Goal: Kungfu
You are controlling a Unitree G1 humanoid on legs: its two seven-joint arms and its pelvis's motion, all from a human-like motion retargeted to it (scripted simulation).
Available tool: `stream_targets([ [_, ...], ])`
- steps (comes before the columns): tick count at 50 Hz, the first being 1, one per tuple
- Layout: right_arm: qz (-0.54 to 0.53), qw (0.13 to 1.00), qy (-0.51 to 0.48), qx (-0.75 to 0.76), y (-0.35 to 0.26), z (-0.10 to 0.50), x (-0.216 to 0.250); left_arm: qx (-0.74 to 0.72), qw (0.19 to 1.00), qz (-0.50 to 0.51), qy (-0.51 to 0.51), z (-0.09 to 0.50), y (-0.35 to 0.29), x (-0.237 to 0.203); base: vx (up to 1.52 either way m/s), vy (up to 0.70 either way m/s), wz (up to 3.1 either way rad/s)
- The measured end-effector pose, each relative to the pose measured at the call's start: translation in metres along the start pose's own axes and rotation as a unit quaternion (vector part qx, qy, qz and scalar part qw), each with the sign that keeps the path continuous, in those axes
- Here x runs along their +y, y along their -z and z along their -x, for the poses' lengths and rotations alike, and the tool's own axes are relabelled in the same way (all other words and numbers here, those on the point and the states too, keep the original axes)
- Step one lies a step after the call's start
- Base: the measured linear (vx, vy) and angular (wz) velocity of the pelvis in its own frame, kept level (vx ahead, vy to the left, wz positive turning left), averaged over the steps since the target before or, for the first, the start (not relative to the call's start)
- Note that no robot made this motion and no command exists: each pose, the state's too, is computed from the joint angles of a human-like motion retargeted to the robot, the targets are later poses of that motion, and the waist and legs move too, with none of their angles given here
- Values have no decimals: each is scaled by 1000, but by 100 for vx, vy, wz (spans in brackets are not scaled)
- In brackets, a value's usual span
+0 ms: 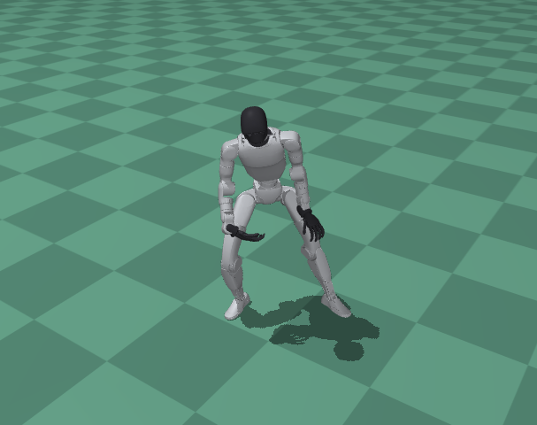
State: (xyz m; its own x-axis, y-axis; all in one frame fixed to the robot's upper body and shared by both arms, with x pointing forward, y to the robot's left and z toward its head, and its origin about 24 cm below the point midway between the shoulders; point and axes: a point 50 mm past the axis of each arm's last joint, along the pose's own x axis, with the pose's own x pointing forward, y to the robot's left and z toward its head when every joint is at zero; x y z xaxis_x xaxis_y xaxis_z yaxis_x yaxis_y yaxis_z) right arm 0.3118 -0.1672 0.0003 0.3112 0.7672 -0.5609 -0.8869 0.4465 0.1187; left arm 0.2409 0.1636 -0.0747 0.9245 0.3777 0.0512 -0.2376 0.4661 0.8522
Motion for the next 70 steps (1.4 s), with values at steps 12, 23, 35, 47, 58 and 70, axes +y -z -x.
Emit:
stream_targets([
  [12,187,964,60,-178,-92,8,1,127,979,111,-118,0,28,28,39,21,44],
  [23,386,832,124,-379,-184,48,42,-51,961,252,-103,-38,82,158,78,58,144],
  [35,332,520,489,-617,-145,120,87,-340,803,356,336,-99,-101,150,60,20,196],
  [47,338,375,712,-488,-46,98,119,-161,529,594,584,39,-163,-15,27,5,69],
  [58,338,431,652,-524,-61,89,120,-120,541,622,554,36,-139,-11,6,-1,-57],
  [70,362,447,199,-794,-235,150,162,-312,626,705,121,-41,-155,169,-23,-27,7],
])
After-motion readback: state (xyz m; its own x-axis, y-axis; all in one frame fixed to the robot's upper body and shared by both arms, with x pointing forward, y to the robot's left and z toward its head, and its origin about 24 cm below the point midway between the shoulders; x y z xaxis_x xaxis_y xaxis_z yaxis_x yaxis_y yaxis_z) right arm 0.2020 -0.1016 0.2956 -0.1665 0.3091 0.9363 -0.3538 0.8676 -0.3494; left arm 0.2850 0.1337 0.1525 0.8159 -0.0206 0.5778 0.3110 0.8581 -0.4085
